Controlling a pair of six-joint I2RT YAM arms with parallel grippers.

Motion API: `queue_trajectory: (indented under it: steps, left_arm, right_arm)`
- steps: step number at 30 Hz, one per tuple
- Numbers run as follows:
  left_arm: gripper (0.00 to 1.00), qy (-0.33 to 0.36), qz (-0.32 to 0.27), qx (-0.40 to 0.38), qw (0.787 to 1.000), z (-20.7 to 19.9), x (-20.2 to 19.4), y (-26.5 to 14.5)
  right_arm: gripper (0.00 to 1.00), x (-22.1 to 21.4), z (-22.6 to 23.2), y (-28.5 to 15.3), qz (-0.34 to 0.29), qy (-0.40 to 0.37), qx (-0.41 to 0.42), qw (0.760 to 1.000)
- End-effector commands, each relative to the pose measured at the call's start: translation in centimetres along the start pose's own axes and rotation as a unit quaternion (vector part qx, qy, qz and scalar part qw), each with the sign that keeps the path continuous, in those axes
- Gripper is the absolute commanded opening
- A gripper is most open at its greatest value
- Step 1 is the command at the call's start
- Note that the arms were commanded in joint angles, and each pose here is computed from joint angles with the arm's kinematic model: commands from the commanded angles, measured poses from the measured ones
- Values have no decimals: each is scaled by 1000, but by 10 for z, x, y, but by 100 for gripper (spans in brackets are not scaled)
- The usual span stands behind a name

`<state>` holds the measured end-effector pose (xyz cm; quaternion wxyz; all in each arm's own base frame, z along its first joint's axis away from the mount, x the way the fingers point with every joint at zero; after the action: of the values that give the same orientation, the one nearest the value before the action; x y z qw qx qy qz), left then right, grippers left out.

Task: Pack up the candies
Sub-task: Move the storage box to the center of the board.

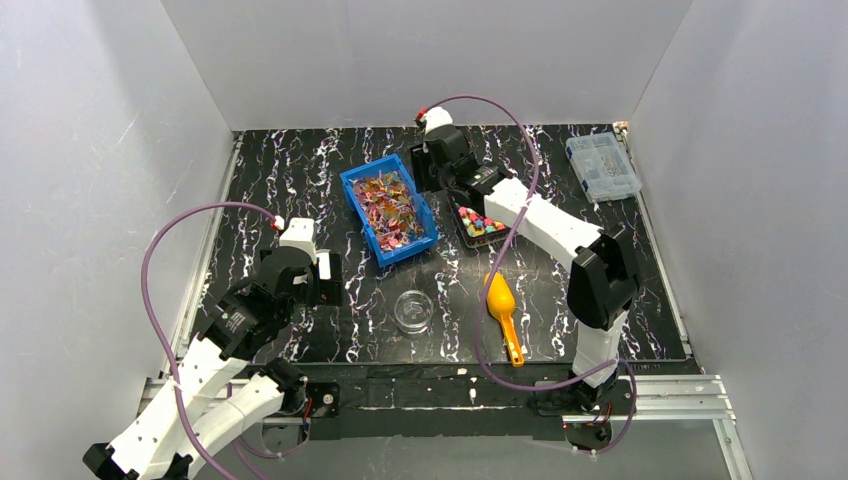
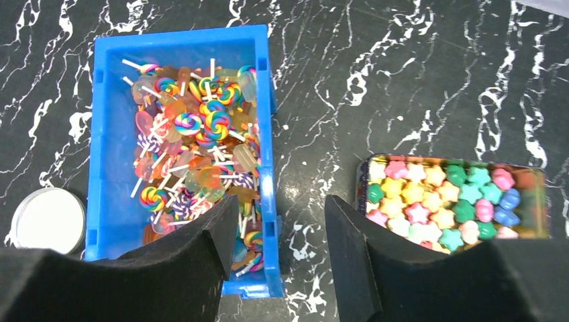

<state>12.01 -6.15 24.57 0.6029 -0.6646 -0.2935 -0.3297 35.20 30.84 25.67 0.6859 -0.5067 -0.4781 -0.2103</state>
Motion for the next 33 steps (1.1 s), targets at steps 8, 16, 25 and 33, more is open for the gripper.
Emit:
queue_trajectory:
  steps: [8, 16, 25, 33]
  left_arm:
    - [99, -1, 3, 7, 1000, 2, -2, -1]
    - [99, 0, 4, 6, 1000, 1, -2, 0]
    - [99, 0, 4, 5, 1000, 1, -2, -1]
    - [99, 0, 2, 3, 1000, 1, -1, -1]
  right_arm:
    - [57, -2, -45, -27, 17, 4, -59, 998]
    - [57, -35, -57, -20, 60, 14, -49, 997]
    - [50, -72, -63, 1, 110, 26, -36, 993]
    - [49, -94, -63, 17, 141, 32, -35, 989]
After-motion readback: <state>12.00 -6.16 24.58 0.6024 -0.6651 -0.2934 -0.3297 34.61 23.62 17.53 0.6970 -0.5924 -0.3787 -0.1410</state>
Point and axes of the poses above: each gripper's point midway between its finger pads, its own y axis out along the fingers, its own z axis along the line the jaws close on, x = y × z, the point moved 9 cm from there along -y, back along the fingers, and after that the axes turned 2 degrees about -y, right-handed, at the moved point
